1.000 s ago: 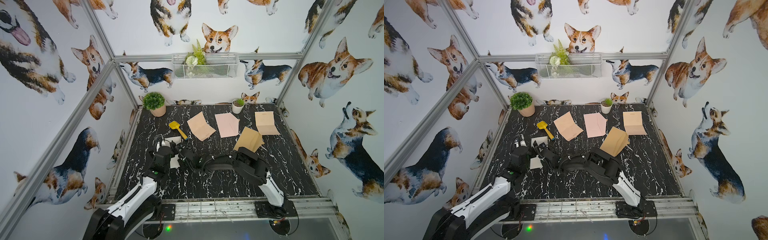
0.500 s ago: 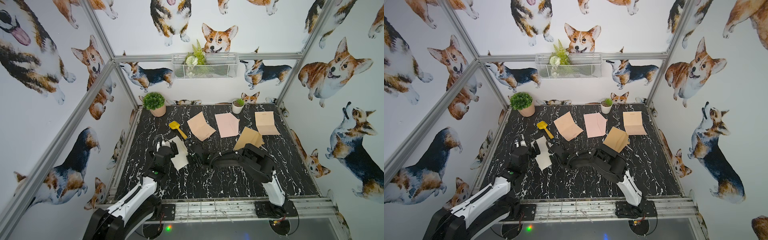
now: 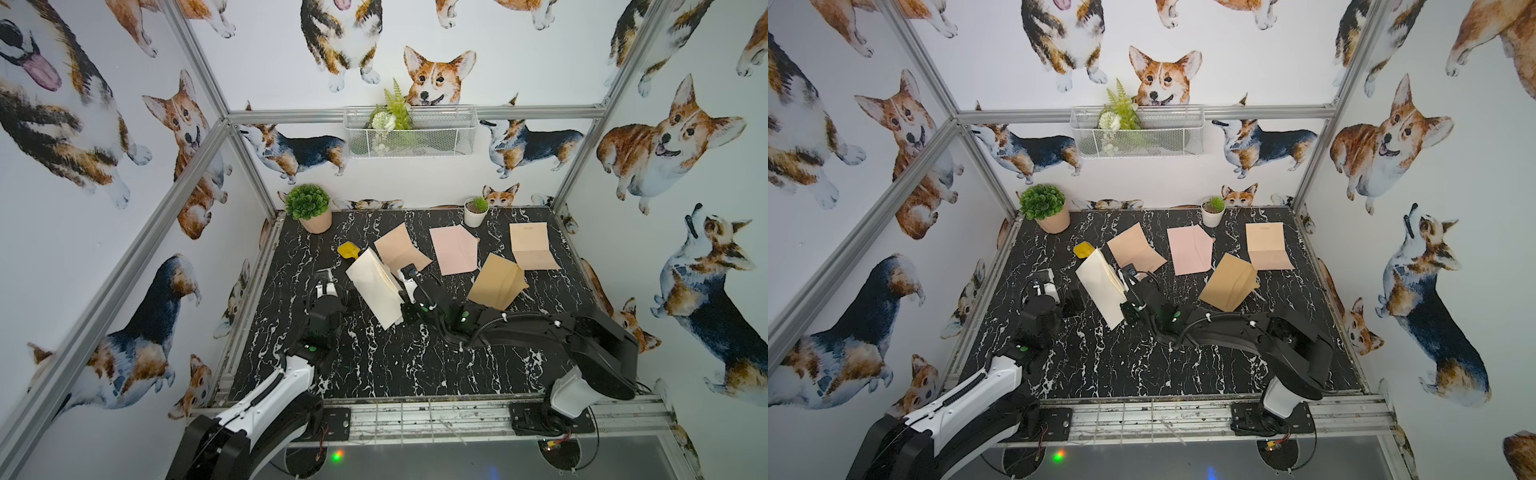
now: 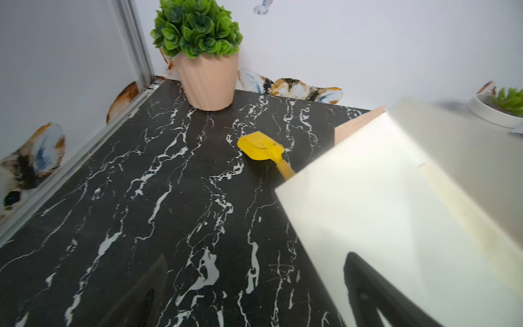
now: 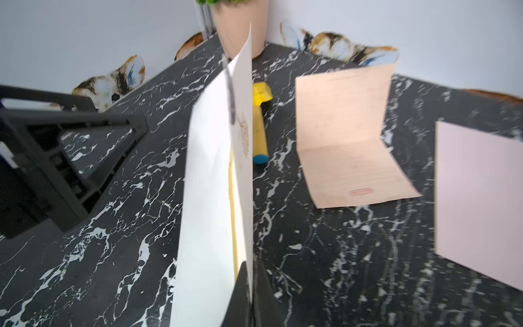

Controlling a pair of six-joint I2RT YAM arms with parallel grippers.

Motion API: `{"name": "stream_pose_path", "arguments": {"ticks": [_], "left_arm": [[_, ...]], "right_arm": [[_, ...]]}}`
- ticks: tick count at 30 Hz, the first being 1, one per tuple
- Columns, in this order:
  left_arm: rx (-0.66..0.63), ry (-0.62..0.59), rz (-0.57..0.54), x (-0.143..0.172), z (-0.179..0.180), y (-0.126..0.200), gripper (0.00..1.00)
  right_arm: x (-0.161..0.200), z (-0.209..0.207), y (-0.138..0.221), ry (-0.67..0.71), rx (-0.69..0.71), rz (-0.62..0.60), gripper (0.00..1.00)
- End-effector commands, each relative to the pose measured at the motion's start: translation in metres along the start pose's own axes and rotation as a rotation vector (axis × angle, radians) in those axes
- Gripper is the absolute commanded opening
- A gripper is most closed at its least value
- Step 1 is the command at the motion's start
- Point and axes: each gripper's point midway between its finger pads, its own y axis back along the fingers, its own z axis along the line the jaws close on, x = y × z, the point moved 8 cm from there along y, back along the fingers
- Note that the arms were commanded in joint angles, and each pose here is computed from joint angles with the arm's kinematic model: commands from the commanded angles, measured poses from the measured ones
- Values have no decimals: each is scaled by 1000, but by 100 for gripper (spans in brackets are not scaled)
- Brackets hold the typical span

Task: Take the letter paper out of the envelope
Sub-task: Pick up the envelope from the center of the board.

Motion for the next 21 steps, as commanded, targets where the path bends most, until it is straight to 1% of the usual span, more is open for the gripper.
{"name": "stream_pose_path", "arguments": {"ticks": [1, 3, 6, 11, 14, 21], "left_arm": [[256, -5, -82, -7, -23, 4, 100], [371, -17, -114, -9, -33, 8, 100], [495, -35, -133, -11, -44, 11, 100], [666, -49, -160, -12, -58, 18, 99], [723, -52, -164, -12, -63, 19, 99], [796, -31, -183, -14, -68, 23, 99]], "right_arm": [[-13, -19, 25, 61, 64, -80, 0], [-19, -23, 40, 90, 51, -128, 0], [-21, -29, 55, 107, 10, -173, 0], [-18, -50, 60, -8, -82, -176, 0], [-17, -55, 65, -31, -110, -199, 0], [-19, -49, 74, 23, -183, -234, 0]]}}
